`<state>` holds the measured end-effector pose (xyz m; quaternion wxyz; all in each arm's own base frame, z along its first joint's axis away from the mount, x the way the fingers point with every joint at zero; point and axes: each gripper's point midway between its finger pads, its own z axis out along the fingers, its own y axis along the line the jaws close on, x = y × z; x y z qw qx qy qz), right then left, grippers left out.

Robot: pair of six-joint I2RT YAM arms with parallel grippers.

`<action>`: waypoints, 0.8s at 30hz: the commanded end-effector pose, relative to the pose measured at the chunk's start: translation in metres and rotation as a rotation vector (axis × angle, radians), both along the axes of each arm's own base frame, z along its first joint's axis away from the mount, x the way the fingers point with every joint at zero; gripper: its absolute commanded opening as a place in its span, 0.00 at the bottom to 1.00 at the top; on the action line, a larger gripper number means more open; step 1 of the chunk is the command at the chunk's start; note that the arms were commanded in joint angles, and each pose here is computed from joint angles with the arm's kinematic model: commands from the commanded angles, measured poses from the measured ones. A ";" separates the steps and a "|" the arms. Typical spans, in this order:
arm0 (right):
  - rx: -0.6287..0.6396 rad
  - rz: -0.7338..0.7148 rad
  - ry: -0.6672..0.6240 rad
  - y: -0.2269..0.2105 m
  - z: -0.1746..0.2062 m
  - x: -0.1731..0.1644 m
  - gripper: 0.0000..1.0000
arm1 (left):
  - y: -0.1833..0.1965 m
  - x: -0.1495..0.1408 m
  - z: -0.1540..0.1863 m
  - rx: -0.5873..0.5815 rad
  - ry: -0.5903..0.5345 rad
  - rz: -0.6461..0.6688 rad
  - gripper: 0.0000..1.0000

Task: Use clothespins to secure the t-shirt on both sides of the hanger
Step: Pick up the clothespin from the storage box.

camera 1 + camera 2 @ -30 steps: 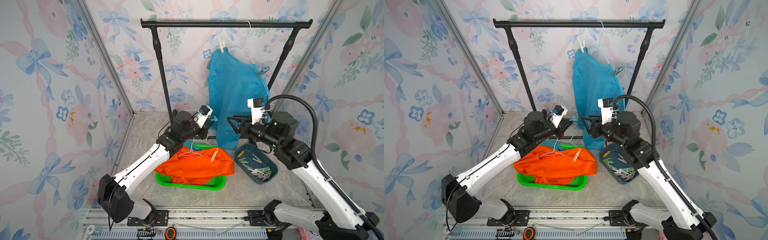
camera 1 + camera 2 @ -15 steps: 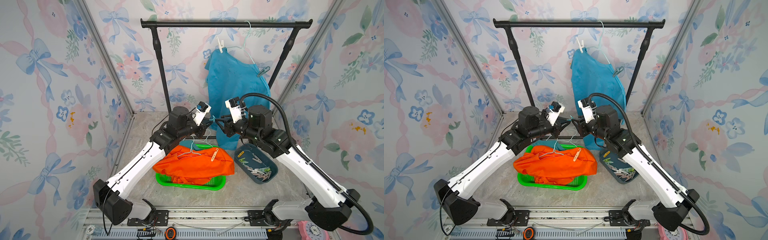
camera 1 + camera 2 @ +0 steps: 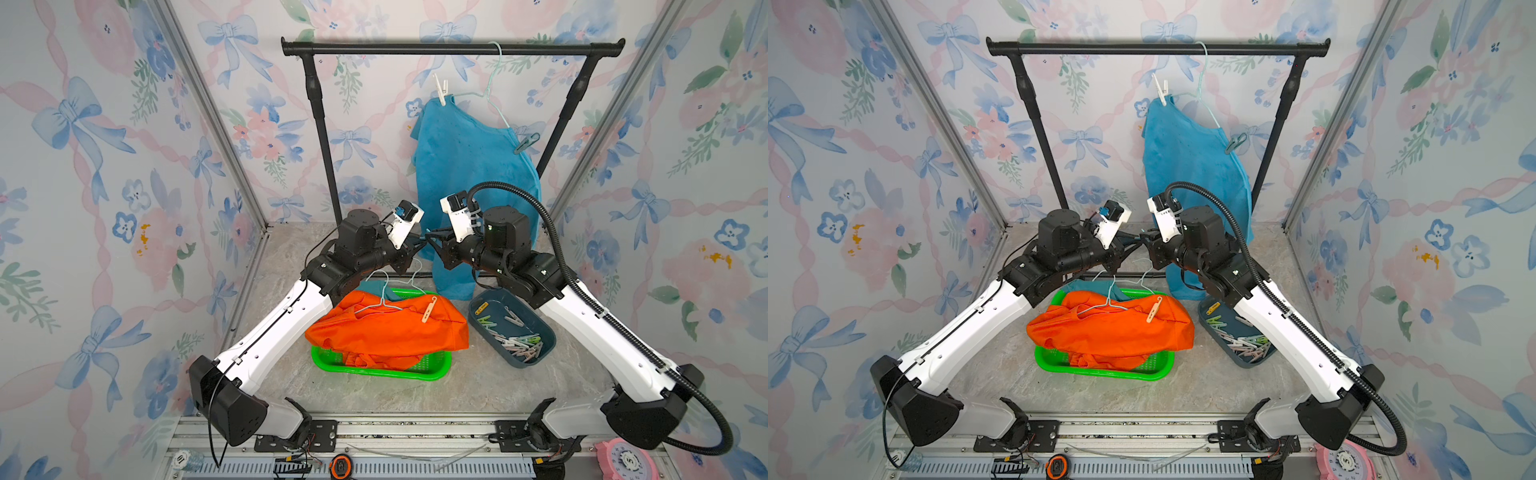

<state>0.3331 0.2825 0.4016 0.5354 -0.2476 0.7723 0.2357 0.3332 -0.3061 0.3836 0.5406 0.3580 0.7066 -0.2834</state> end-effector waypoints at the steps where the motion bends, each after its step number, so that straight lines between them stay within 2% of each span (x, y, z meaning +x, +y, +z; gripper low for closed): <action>1: 0.019 -0.013 -0.049 0.003 0.018 0.002 0.23 | -0.002 0.001 0.006 -0.017 0.009 -0.014 0.14; 12: 0.008 -0.045 -0.049 0.005 0.014 0.012 0.16 | -0.005 0.004 0.004 -0.014 0.014 -0.018 0.14; 17: 0.007 -0.058 -0.044 0.005 0.011 0.015 0.09 | -0.004 0.003 0.005 -0.014 0.011 -0.016 0.14; 24: 0.019 -0.067 -0.039 0.004 0.011 0.016 0.04 | -0.004 0.003 0.005 -0.015 0.011 -0.016 0.15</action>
